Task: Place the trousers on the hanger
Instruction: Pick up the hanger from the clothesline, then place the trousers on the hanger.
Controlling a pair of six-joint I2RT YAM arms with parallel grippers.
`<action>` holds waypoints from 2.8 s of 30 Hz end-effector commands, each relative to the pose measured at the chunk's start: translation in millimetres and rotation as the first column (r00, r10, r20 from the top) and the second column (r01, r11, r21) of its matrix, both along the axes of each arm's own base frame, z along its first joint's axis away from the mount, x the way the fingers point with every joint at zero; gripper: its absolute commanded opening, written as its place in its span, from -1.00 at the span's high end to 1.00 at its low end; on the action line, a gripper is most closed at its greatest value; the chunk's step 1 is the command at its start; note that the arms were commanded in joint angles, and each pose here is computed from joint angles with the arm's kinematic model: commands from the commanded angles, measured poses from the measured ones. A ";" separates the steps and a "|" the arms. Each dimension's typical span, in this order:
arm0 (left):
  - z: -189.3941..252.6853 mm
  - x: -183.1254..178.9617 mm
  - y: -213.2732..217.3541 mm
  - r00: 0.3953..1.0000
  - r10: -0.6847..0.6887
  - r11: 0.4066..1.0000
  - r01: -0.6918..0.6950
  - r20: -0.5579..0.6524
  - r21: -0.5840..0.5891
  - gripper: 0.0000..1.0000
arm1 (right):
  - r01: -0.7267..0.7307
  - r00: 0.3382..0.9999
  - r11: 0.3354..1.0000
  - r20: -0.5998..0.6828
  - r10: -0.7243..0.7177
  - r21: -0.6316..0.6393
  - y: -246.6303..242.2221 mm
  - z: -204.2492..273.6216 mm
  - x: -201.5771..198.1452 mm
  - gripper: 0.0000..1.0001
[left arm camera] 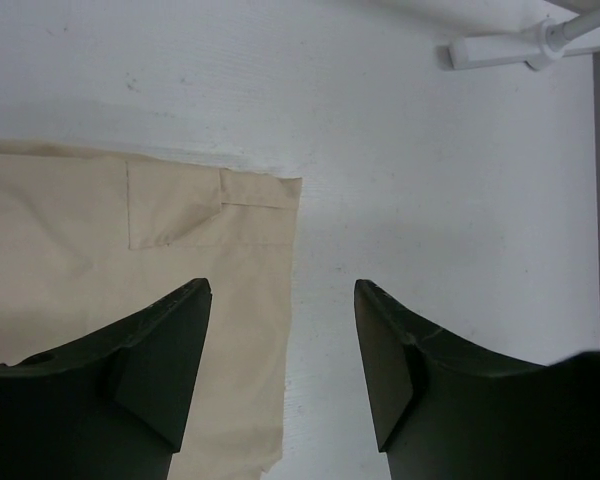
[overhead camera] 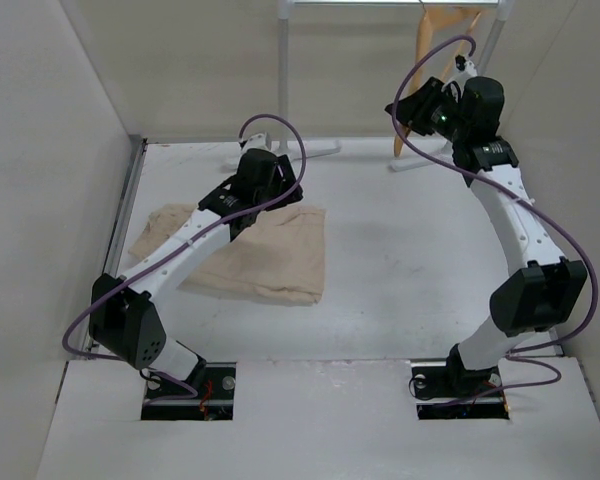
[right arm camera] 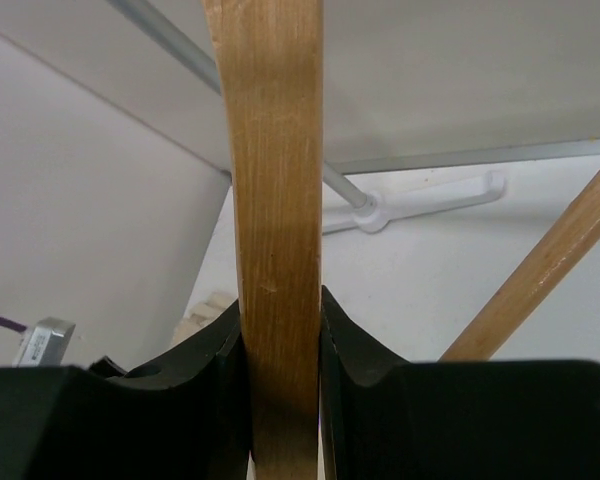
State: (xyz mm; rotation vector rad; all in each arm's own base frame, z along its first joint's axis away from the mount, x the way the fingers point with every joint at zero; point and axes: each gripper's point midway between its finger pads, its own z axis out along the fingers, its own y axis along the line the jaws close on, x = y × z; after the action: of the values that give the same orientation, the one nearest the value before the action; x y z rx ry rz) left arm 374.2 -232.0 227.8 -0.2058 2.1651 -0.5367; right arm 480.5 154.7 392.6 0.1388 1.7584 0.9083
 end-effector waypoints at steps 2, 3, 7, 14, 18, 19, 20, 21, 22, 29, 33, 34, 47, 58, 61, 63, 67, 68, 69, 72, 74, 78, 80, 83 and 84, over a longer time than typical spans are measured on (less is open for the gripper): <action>64.7 3.2 -10.7 0.989 -0.008 0.995 0.022 0.144 -0.096 -0.19 | -0.053 0.993 0.999 0.104 0.052 0.003 11.0 17.8 -14.6 0.74; 69.3 2.8 -12.3 0.988 -0.011 0.994 0.027 0.153 -0.102 -0.21 | -0.059 0.994 0.998 0.095 0.059 0.003 12.5 12.7 -17.4 0.74; 93.2 -1.9 -24.2 0.979 -0.032 0.989 0.059 0.199 -0.133 -0.25 | -0.081 0.994 0.997 0.073 0.080 0.001 17.9 -2.8 -30.0 0.74; 145.6 -3.7 -45.8 0.955 -0.056 0.975 0.115 0.290 -0.189 -0.26 | -0.128 0.991 0.992 0.036 0.128 -0.001 36.1 -28.2 -66.1 0.74; 162.5 -2.6 -72.0 0.943 -0.099 0.966 0.168 0.319 -0.198 -0.26 | -0.154 0.988 0.988 -0.008 0.154 0.017 49.8 -53.3 -96.1 0.74; 162.0 -2.1 -79.1 0.941 -0.111 0.964 0.179 0.319 -0.195 -0.26 | -0.166 0.986 0.986 -0.023 0.166 0.028 54.2 -60.4 -105.0 0.74; 159.2 -1.7 -86.6 0.942 -0.125 0.963 0.190 0.312 -0.189 -0.26 | -0.173 0.984 0.984 -0.040 0.175 0.047 57.9 -66.3 -113.5 0.74; 157.4 -1.0 -93.5 0.942 -0.138 0.962 0.200 0.307 -0.183 -0.27 | -0.179 0.981 0.982 -0.057 0.183 0.067 61.3 -71.3 -121.1 0.74; 154.3 -1.4 -101.1 0.941 -0.156 0.961 0.215 0.301 -0.175 -0.28 | -0.187 0.979 0.979 -0.068 0.192 0.080 65.0 -76.7 -128.8 0.74; 142.9 -17.3 -148.2 0.927 -0.252 0.940 0.303 0.278 -0.158 -0.30 | -0.244 0.962 0.966 -0.107 0.252 0.083 90.5 -103.8 -170.6 0.74; 116.5 -14.2 -161.7 0.936 -0.267 0.948 0.298 0.229 -0.114 -0.26 | -0.280 0.949 0.957 -0.127 0.289 0.080 103.8 -115.8 -193.3 0.74; 110.1 -12.0 -163.3 0.939 -0.262 0.951 0.290 0.222 -0.103 -0.21 | -0.283 0.947 0.956 -0.135 0.292 0.082 105.3 -119.6 -197.2 0.74; 51.3 -16.3 -155.9 0.972 -0.176 0.984 0.179 0.157 -0.006 0.94 | -0.252 0.944 0.965 -0.200 0.262 0.072 86.5 -150.7 -231.4 0.38; 7.6 -39.8 -128.5 0.992 -0.064 0.980 0.084 0.109 -0.182 1.00 | -0.213 0.941 0.975 -0.255 0.224 0.070 58.8 -163.1 -235.9 0.39; -6.7 -39.4 -109.8 0.995 0.013 0.978 0.008 0.103 -0.209 1.00 | -0.185 0.939 0.981 -0.285 0.192 0.053 69.0 -173.2 -212.4 0.71; -20.3 -38.5 -96.3 0.993 0.058 0.979 -0.037 0.099 -0.201 1.00 | -0.164 0.938 0.985 -0.303 0.170 0.046 77.7 -185.4 -195.4 0.76; -61.2 -41.8 -77.7 0.994 0.093 0.979 -0.082 0.051 -0.187 1.00 | -0.194 0.914 0.981 -0.359 0.190 0.024 107.5 -217.8 -168.7 0.70; -69.5 -43.7 -73.3 0.994 0.101 0.978 -0.091 0.040 -0.187 0.99 | -0.197 0.910 0.980 -0.368 0.189 0.016 112.7 -224.0 -163.9 0.66; -76.5 -45.9 -69.8 0.994 0.105 0.977 -0.098 0.030 -0.188 0.99 | -0.202 0.906 0.979 -0.378 0.191 0.011 119.1 -231.6 -158.4 0.61; -97.5 -50.6 -60.0 0.993 0.115 0.978 -0.113 -0.002 -0.174 0.98 | -0.207 0.895 0.978 -0.404 0.190 0.001 136.0 -252.8 -145.2 0.41; -111.7 -53.3 -53.6 0.993 0.119 0.980 -0.121 -0.025 -0.157 0.98 | -0.208 0.893 0.978 -0.412 0.183 -0.016 144.9 -265.9 -140.5 0.24; -126.3 -53.4 -47.7 0.990 0.125 0.977 -0.133 -0.058 -0.164 0.97 | -0.177 0.886 0.982 -0.444 0.131 -0.063 147.6 -292.7 -131.9 0.08; -126.2 -51.9 -48.5 0.991 0.120 0.977 -0.129 -0.065 -0.171 0.97 | -0.169 0.880 0.983 -0.461 0.115 -0.078 147.3 -303.7 -129.0 0.05; -122.4 -49.4 -53.7 0.993 0.102 0.977 -0.112 -0.065 -0.183 0.97 | -0.187 0.869 0.978 -0.480 0.122 -0.089 154.3 -315.1 -128.7 0.02; -123.1 -48.8 -55.0 0.993 0.098 0.977 -0.109 -0.069 -0.184 0.97 | -0.192 0.866 0.977 -0.485 0.125 -0.092 156.5 -318.1 -129.3 0.02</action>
State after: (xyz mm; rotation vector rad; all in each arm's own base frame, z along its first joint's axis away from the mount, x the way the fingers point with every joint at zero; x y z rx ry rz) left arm 322.7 -278.4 94.9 -0.4386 2.1643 -0.6249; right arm 332.3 293.0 54.2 0.1692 2.4144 0.8863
